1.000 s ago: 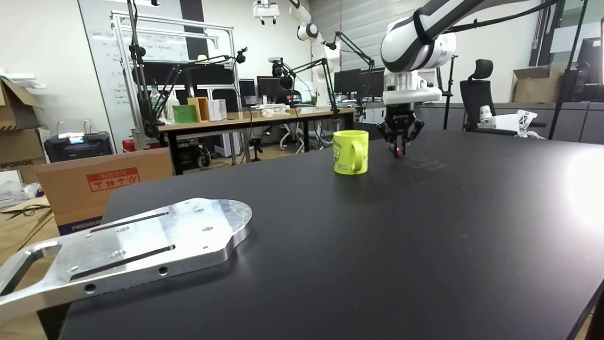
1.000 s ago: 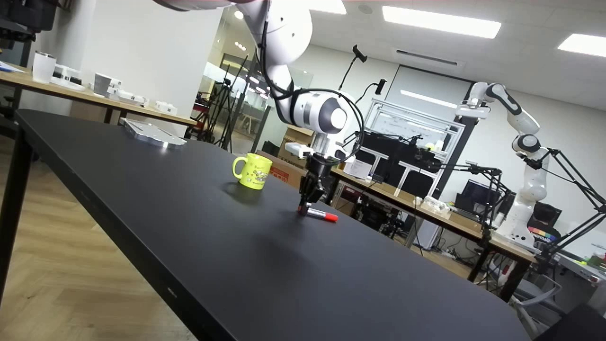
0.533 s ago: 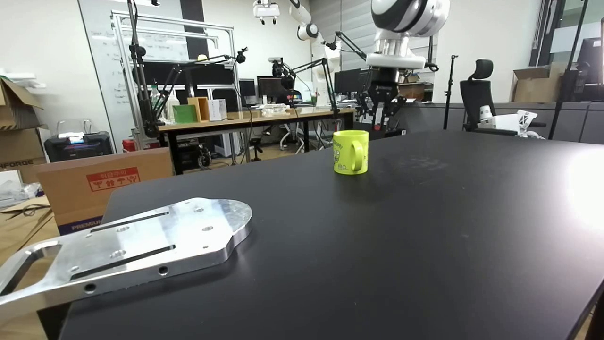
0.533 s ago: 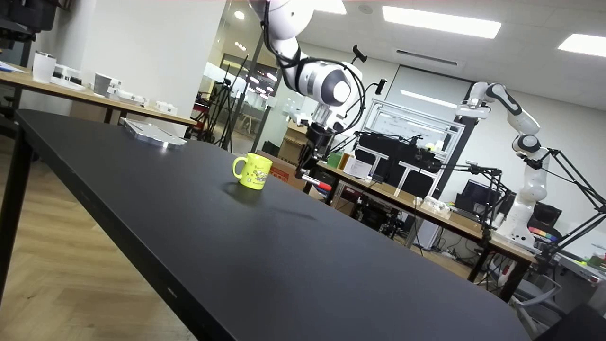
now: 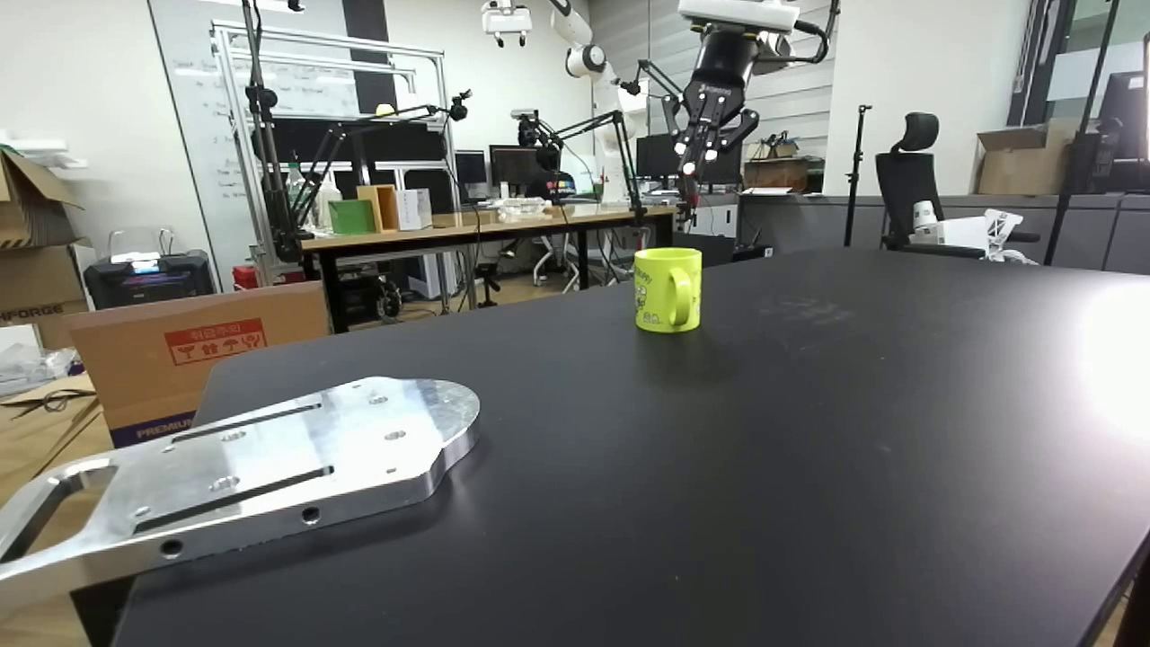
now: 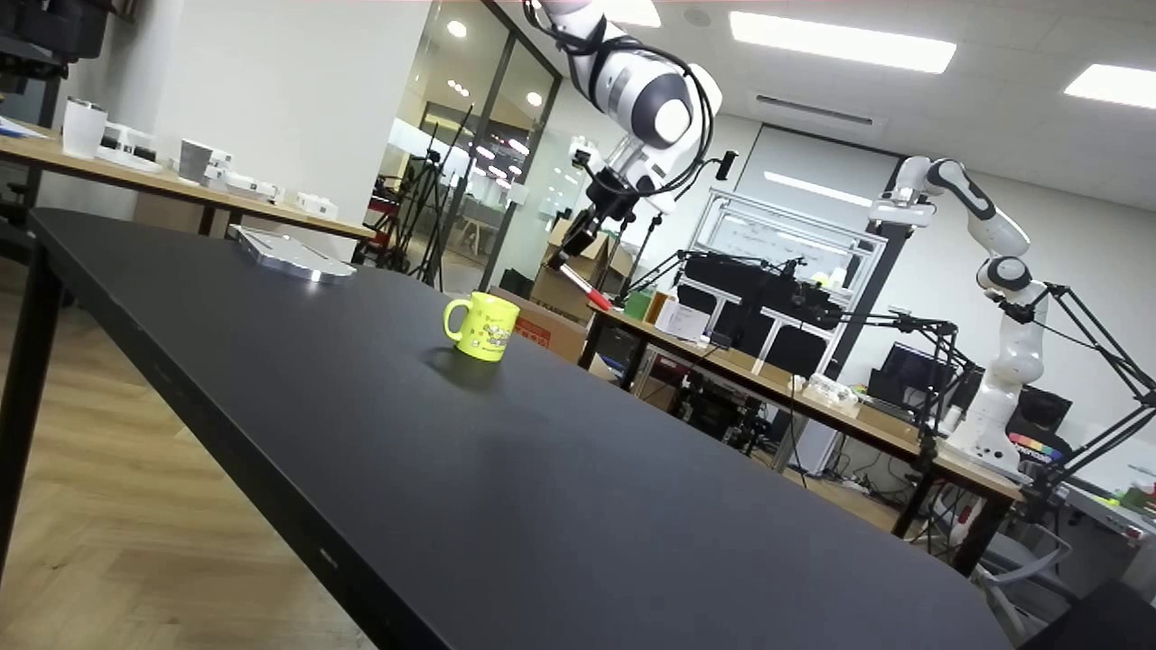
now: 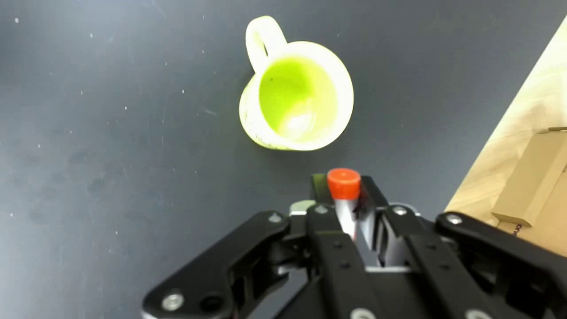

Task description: Place the red marker inside the yellow mug

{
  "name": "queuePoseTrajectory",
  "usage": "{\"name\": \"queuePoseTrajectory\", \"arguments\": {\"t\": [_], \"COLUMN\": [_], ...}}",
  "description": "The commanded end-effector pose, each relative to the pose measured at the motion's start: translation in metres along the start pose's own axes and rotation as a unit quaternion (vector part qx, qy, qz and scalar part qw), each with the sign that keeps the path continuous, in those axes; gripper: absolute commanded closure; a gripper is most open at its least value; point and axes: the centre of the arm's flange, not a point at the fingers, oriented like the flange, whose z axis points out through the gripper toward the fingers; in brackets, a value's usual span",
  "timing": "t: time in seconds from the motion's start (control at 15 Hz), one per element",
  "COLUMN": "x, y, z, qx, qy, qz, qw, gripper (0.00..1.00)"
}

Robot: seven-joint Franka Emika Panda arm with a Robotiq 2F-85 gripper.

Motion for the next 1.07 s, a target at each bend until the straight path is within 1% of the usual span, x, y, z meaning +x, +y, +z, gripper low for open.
{"name": "queuePoseTrajectory", "arguments": {"t": [0.0, 0.13, 0.33, 0.47, 0.6, 0.73, 1.0], "x": [0.009, 0.000, -0.020, -0.034, -0.044, -0.050, -0.051], "y": [-0.028, -0.031, -0.040, -0.046, -0.051, -0.054, -0.052], "z": [-0.005, 0.003, 0.011, 0.012, 0.009, 0.007, 0.008], "qx": [0.015, 0.022, 0.039, 0.049, 0.061, 0.071, 0.077], "qy": [-0.080, -0.128, -0.196, -0.225, -0.245, -0.255, -0.273], "qz": [0.055, 0.068, 0.083, 0.084, 0.083, 0.081, 0.087], "qw": [0.9952, 0.9892, 0.9764, 0.9694, 0.9640, 0.9609, 0.9549], "gripper": [0.95, 0.95, 0.95, 0.95, 0.95, 0.95, 0.95]}}
